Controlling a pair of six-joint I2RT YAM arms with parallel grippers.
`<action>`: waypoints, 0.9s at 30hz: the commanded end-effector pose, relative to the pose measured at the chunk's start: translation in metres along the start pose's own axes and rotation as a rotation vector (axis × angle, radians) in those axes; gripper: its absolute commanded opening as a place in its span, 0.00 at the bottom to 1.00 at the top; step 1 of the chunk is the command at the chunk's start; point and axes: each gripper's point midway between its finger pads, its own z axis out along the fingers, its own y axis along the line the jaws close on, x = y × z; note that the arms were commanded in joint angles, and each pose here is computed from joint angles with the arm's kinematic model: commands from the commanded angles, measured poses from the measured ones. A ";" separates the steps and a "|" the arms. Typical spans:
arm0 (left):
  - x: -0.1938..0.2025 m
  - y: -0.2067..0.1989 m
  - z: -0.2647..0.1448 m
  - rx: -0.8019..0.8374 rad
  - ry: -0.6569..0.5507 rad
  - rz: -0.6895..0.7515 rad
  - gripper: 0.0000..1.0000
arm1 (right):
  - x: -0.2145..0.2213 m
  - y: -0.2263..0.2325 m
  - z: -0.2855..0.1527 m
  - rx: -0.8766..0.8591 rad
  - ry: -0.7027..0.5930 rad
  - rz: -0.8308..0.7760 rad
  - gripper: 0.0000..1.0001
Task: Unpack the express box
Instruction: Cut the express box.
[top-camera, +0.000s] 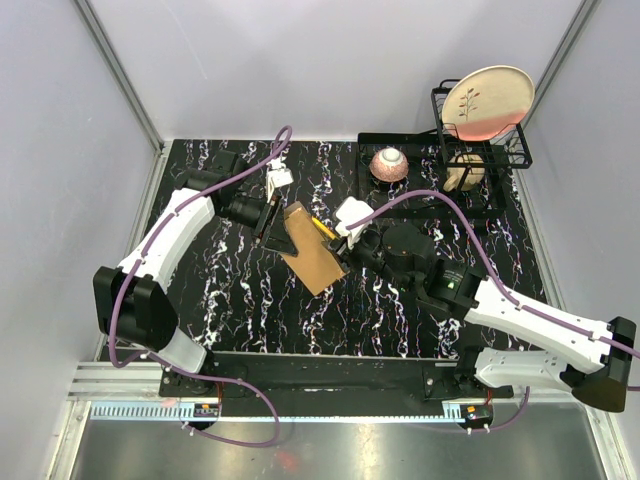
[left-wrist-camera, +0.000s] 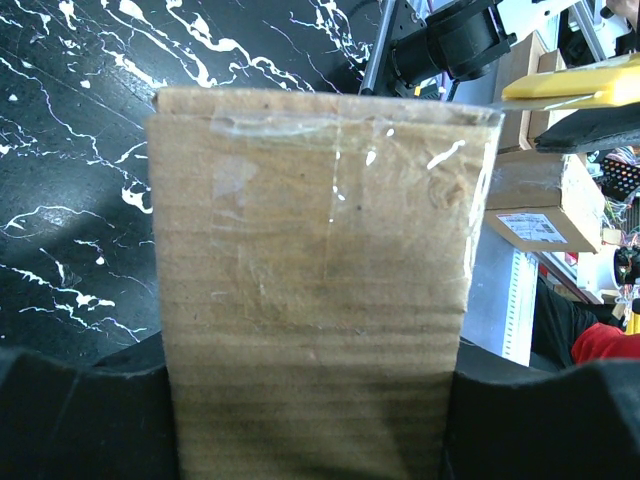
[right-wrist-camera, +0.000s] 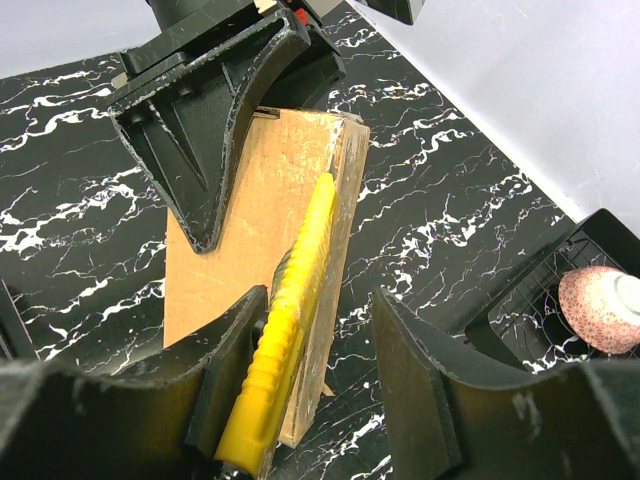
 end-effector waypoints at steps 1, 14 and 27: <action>-0.019 -0.026 -0.007 0.060 -0.059 0.089 0.11 | -0.004 -0.005 -0.001 0.026 -0.010 0.018 0.00; -0.022 -0.022 -0.006 0.062 -0.058 0.086 0.11 | -0.004 0.004 0.007 -0.010 -0.011 0.051 0.00; -0.023 -0.018 -0.006 0.048 -0.054 0.090 0.10 | 0.008 0.012 0.010 -0.024 0.016 0.115 0.00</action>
